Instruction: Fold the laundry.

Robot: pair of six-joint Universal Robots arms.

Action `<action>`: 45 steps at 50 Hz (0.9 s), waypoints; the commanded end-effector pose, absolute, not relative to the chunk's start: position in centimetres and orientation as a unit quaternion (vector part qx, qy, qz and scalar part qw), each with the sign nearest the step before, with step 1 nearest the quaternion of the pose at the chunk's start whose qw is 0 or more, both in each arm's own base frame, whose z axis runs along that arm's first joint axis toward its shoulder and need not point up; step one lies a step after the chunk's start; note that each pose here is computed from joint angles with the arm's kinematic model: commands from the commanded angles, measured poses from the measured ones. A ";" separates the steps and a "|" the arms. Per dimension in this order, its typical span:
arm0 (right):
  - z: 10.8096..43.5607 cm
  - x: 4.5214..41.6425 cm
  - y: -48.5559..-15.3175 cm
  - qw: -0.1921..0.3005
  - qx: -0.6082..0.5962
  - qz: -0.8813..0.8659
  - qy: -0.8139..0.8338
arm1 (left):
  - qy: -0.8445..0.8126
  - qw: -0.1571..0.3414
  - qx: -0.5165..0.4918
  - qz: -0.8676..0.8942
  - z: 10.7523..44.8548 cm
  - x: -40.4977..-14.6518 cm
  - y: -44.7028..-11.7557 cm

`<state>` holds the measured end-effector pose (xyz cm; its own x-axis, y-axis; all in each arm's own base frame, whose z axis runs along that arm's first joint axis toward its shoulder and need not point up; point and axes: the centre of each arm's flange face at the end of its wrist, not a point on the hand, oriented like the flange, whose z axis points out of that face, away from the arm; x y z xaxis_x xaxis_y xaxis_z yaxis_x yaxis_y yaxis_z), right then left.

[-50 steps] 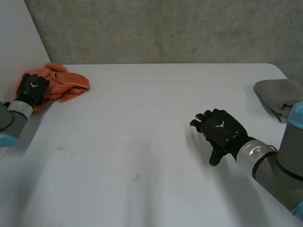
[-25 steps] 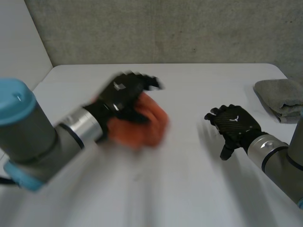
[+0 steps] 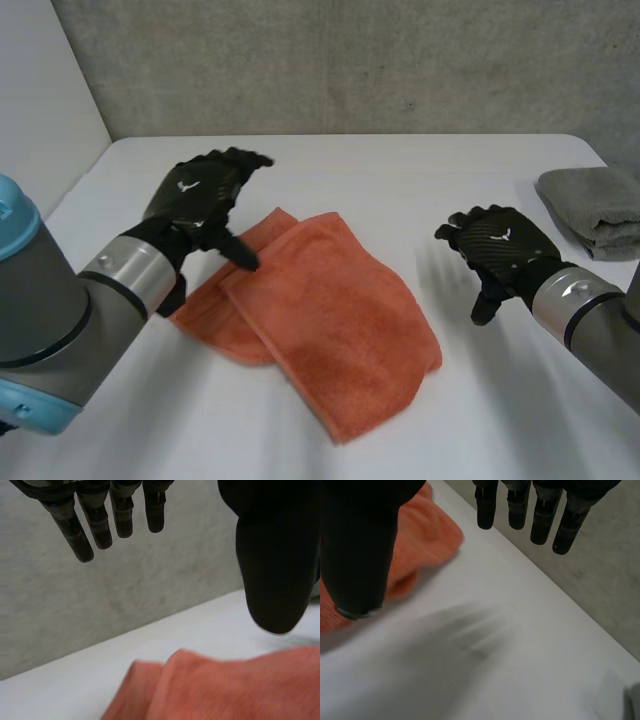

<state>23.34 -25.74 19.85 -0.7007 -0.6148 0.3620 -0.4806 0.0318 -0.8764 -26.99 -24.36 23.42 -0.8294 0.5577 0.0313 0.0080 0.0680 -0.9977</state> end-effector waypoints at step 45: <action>13.4 34.0 -15.4 0.137 -0.596 -0.491 0.621 | -0.788 0.058 -0.323 0.522 13.0 -24.6 -24.9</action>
